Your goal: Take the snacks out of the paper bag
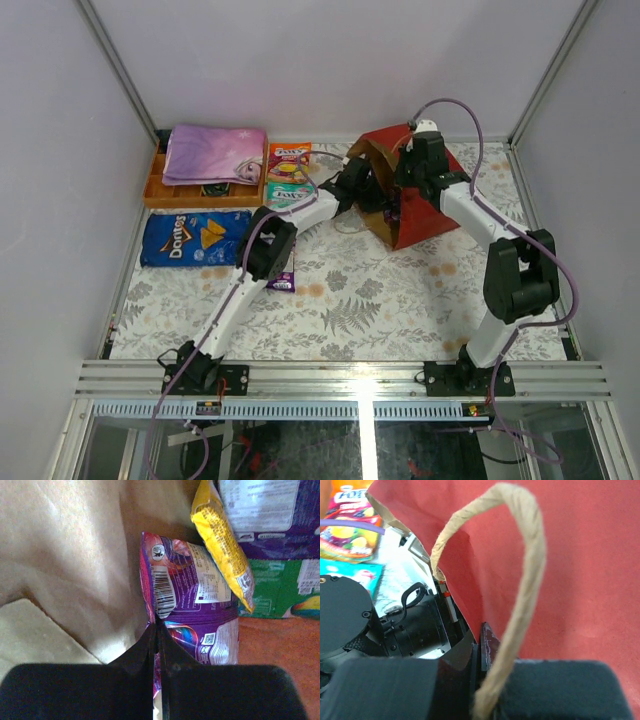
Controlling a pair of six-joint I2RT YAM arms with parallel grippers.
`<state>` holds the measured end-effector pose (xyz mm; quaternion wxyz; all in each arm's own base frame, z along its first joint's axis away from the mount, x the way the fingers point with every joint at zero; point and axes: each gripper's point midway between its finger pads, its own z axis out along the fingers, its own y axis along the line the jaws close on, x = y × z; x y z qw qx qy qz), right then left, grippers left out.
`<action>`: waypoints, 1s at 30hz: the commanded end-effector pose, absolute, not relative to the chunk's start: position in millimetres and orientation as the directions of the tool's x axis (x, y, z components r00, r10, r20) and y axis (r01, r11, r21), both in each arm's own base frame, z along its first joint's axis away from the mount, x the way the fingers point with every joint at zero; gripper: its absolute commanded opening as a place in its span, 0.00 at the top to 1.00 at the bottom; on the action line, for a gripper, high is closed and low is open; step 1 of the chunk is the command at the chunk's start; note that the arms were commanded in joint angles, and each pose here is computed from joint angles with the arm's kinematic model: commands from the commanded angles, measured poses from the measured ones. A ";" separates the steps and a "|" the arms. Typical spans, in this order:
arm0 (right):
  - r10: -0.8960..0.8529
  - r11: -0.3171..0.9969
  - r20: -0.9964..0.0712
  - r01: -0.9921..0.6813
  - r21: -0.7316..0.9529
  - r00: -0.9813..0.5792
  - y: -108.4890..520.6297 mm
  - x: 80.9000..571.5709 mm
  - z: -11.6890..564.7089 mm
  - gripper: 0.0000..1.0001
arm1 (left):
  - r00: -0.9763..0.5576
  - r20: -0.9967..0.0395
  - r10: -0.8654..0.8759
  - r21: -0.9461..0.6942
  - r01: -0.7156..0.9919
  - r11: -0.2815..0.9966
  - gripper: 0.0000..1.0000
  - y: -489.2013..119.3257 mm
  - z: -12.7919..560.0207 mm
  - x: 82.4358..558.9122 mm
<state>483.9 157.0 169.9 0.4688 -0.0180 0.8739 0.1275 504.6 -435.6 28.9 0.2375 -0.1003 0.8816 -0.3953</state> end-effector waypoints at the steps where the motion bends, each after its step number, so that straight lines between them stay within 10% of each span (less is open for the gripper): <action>1: 0.204 0.978 -0.841 0.058 0.202 -0.502 114.5 480.8 185.5 1.00 | -0.885 -0.353 -0.304 -0.765 0.086 0.638 1.00 -471.7 30.0 501.7; 20: 0.301 0.950 -0.865 0.202 0.237 -0.402 53.6 489.6 208.6 1.00 | -0.811 -0.518 -0.271 -0.828 0.397 0.395 1.00 -388.5 204.3 451.0; 30: 0.310 0.950 -0.858 0.162 0.266 -0.410 60.3 497.1 205.6 1.00 | -0.646 -0.550 -0.529 -0.785 0.183 0.592 1.00 -241.1 173.5 502.4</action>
